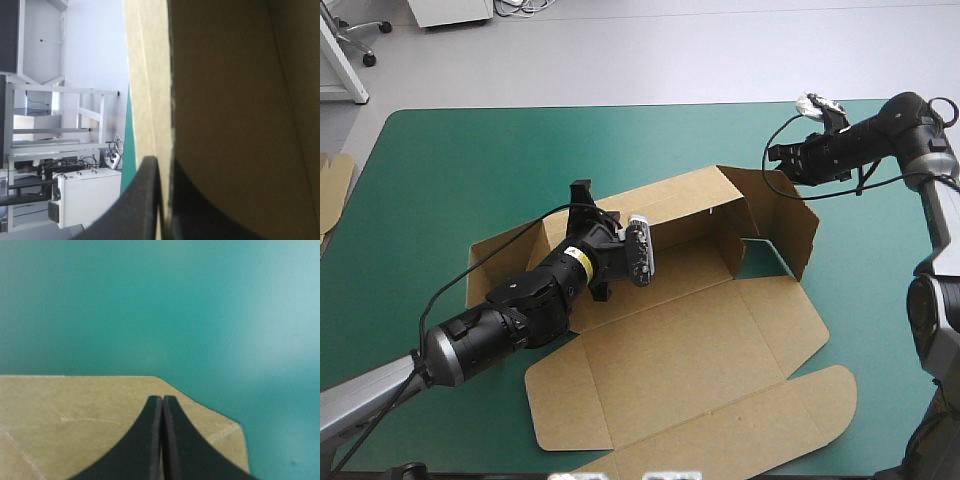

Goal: Fold the box

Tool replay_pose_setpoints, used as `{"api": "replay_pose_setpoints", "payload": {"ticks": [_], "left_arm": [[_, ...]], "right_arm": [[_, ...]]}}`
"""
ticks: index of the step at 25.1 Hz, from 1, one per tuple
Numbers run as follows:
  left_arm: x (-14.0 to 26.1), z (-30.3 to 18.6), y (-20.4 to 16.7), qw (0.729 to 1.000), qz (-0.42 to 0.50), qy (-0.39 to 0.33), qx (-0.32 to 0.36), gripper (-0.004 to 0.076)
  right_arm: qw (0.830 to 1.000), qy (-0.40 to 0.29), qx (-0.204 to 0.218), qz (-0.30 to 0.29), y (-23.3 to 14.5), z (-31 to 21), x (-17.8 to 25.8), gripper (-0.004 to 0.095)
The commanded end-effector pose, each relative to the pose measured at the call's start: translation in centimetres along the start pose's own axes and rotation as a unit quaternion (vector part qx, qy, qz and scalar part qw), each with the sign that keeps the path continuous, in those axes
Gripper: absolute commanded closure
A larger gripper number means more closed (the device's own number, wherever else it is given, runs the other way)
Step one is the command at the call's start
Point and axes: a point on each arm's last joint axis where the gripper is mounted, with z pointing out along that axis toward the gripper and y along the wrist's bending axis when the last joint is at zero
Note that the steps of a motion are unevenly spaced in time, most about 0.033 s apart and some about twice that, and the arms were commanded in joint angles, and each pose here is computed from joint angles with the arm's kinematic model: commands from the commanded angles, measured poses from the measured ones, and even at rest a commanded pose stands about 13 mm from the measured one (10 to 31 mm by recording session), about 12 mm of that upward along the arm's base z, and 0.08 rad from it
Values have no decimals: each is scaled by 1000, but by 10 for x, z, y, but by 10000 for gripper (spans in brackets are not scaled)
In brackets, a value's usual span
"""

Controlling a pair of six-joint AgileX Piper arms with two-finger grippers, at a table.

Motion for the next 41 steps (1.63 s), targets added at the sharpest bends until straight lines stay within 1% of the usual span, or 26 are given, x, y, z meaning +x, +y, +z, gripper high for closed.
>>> {"api": "replay_pose_setpoints", "payload": {"ticks": [1, 5, 8, 12, 15, 22, 26, 30, 33, 35, 41], "left_arm": [[-10, -5, 2, 999, -30, -44, 1, 738], [-10, -5, 2, 999, -31, -44, 1, 738], [-10, -5, 2, 999, -31, -45, 1, 738], [-10, -5, 2, 998, -33, -46, 1, 738], [-11, -5, 2, 998, -33, -48, 1, 738], [-11, -5, 2, 998, -33, -49, 1, 738], [-6, -3, 7, 997, -49, -51, -6, 738], [0, -1, 10, 998, -43, -34, -19, 738], [3, 0, 15, 998, -41, -29, -34, 738], [5, 0, 18, 997, -55, -26, -46, 738], [11, 6, 21, 997, -59, -16, -56, 738]], "right_arm": [[999, -27, -24, -28, 29, -31, 8, 942], [998, -39, -23, -41, 41, -47, 16, 942], [998, -39, -18, -42, 43, -50, 20, 942], [1000, 3, -13, -15, 32, -34, 41, 942], [1000, 14, -11, -11, 29, -31, 47, 941], [999, 4, 41, -26, 38, -54, 54, 941], [999, 0, 44, -29, 41, -58, 55, 941], [999, 0, 45, -30, 40, -58, 55, 942], [998, -12, 49, -32, 40, -58, 53, 941], [998, -26, 54, -37, 39, -59, 50, 941], [991, -100, 79, -47, 35, -61, 36, 941]]}}
